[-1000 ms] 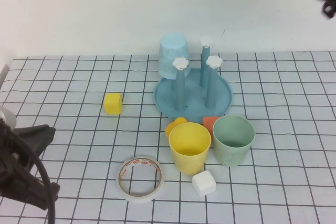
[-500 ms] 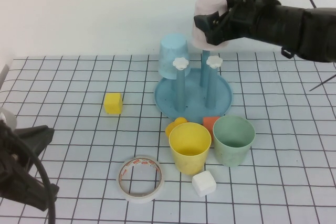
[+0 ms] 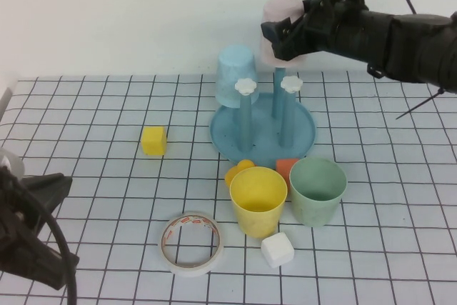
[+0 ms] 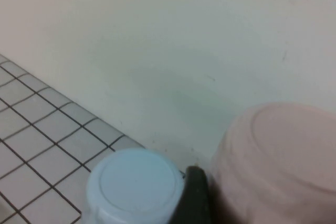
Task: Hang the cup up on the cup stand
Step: Place the cup on the cup holder
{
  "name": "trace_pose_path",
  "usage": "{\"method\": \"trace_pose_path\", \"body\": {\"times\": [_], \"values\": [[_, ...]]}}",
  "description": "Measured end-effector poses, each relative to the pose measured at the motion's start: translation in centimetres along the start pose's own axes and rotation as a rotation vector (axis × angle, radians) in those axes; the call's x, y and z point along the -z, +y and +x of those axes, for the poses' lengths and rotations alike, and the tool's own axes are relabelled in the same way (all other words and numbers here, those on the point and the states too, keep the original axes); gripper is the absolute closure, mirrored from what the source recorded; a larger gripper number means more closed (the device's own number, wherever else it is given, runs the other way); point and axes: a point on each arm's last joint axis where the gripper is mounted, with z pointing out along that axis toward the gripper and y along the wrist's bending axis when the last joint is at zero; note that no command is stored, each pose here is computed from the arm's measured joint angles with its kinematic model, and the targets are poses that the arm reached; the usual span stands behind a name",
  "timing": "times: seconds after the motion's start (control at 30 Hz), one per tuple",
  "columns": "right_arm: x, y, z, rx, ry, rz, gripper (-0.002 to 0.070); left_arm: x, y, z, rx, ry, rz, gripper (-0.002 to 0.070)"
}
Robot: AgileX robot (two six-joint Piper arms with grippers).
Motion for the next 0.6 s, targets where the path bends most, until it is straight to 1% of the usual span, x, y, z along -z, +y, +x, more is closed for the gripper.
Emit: {"method": "trace_pose_path", "body": {"times": [0.27,0.33,0.4,0.47,0.6], "values": [[-1.5,0.0,1.1,-0.007,0.009,-0.013,0.009,0.0,0.0,0.0,-0.002,0.002,-0.001,0.0675],[-1.9,0.0,1.2,-0.032,0.007,-0.017,0.009,0.0,0.0,0.0,-0.002,0.002,-0.001,0.0675],[-2.3,-0.2,1.5,-0.083,0.014,-0.001,0.0065,0.0,0.0,0.1,-0.002,0.006,-0.001,0.0675],[-2.5,-0.4,1.7,-0.126,0.026,0.034,0.0023,0.0,0.0,0.1,-0.002,0.012,-0.001,0.0675],[-2.4,-1.1,1.9,-0.154,0.045,0.109,-0.0007,0.0,0.1,0.3,-0.017,0.03,-0.007,0.0676]]}}
